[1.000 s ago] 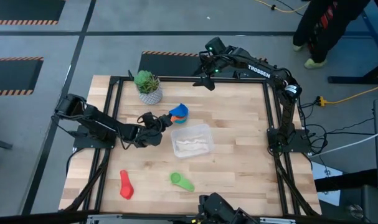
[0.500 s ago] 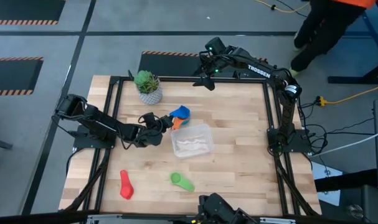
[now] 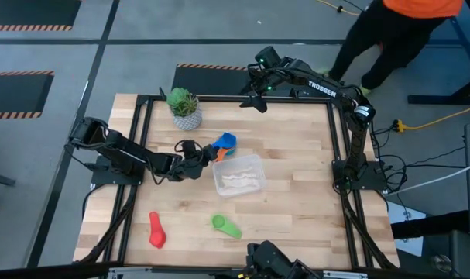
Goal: Nest measuring cups in basket
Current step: Stack the blue measuring cup on top of the orange measuring cup, then stack the red measuring cup on top of the blue measuring cup
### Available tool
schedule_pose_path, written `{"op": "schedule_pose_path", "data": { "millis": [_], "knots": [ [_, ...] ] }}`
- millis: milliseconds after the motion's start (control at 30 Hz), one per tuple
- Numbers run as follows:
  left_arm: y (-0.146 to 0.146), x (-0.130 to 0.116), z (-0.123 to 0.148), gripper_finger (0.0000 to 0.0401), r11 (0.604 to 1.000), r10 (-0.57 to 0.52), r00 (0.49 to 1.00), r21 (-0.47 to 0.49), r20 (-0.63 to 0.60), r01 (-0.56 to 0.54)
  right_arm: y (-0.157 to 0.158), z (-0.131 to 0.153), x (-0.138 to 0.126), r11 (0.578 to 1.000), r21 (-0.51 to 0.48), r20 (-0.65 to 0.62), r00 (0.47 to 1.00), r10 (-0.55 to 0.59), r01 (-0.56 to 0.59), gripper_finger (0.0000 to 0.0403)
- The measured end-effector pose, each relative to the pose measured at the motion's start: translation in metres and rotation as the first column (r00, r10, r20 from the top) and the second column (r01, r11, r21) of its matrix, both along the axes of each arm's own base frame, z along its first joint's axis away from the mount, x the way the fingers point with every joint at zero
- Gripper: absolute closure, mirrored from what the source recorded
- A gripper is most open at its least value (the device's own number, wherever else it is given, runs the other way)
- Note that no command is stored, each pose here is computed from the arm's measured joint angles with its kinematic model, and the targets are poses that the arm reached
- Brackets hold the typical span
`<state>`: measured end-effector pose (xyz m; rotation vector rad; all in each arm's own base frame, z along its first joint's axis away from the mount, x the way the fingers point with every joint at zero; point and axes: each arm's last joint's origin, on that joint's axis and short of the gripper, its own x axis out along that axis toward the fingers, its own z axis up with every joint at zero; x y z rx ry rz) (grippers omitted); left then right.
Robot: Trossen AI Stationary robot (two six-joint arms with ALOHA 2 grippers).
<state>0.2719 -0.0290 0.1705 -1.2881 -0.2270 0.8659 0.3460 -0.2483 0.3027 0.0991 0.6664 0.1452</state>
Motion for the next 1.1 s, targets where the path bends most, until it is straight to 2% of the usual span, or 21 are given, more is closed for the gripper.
{"op": "schedule_pose_path", "data": {
  "millis": [200,500,800,1100],
  "knots": [
    [-0.002,0.003,-0.002,0.0287,0.984,-0.179,0.982,-0.036,-0.066,0.177,0.000,0.000,0.000,1.000,0.001,-0.001,1.000,0.000,0.000,0.0098],
    [-0.001,0.000,-0.006,0.0290,0.989,-0.140,0.987,-0.066,-0.079,0.135,0.000,-0.001,0.000,1.000,0.006,-0.007,1.000,0.000,0.000,0.0098],
    [-0.004,0.000,-0.007,0.0290,0.973,-0.212,0.974,-0.110,-0.084,0.203,0.001,-0.001,-0.001,1.000,0.010,-0.012,1.000,0.000,0.000,0.0098],
    [-0.006,-0.012,0.008,0.0290,0.958,-0.267,0.958,-0.139,-0.100,0.252,0.002,-0.003,-0.003,1.000,0.029,-0.038,0.999,0.002,0.000,0.0098]
  ]
}}
